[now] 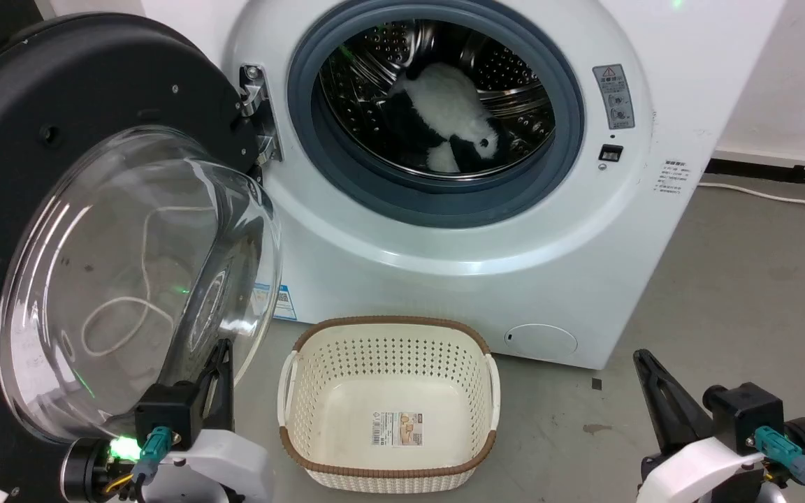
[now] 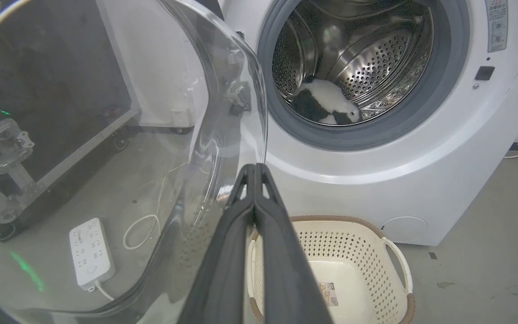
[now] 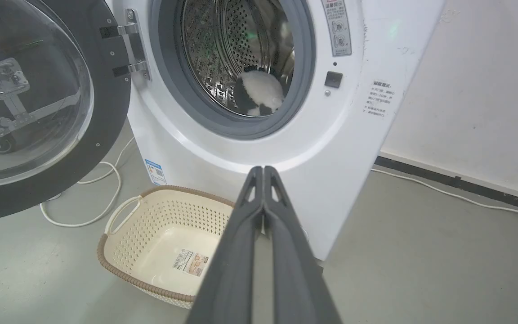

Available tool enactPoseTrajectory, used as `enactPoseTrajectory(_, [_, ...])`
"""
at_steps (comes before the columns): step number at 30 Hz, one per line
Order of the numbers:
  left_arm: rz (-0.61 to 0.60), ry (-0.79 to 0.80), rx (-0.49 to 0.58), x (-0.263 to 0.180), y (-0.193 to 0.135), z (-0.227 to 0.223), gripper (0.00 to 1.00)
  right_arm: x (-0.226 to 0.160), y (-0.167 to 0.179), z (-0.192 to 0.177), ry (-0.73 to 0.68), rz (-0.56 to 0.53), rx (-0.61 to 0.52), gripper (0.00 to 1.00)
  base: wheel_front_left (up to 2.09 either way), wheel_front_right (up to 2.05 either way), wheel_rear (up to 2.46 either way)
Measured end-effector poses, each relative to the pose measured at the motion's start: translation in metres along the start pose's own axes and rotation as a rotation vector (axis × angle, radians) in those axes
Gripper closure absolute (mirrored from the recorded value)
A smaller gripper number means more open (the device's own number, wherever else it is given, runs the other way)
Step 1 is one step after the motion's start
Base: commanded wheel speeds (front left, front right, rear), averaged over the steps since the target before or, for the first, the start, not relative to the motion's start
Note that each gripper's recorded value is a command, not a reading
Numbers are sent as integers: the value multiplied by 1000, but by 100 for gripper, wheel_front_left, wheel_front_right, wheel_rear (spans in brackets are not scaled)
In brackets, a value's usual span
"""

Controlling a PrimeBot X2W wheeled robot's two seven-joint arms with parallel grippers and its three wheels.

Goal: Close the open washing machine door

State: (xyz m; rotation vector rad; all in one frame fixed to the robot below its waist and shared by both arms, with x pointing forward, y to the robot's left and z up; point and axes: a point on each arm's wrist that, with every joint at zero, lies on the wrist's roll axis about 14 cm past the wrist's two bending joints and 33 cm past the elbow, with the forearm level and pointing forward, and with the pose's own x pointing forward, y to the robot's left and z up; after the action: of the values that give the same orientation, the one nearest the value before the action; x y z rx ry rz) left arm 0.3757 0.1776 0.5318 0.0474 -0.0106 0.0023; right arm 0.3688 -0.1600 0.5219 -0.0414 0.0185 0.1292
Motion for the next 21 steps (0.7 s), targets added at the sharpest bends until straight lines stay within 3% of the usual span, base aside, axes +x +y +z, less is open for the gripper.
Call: enactPoseTrajectory(21, [0, 0, 0, 0, 0, 0, 100, 0, 0, 0, 0, 0, 0, 100, 0, 0, 0])
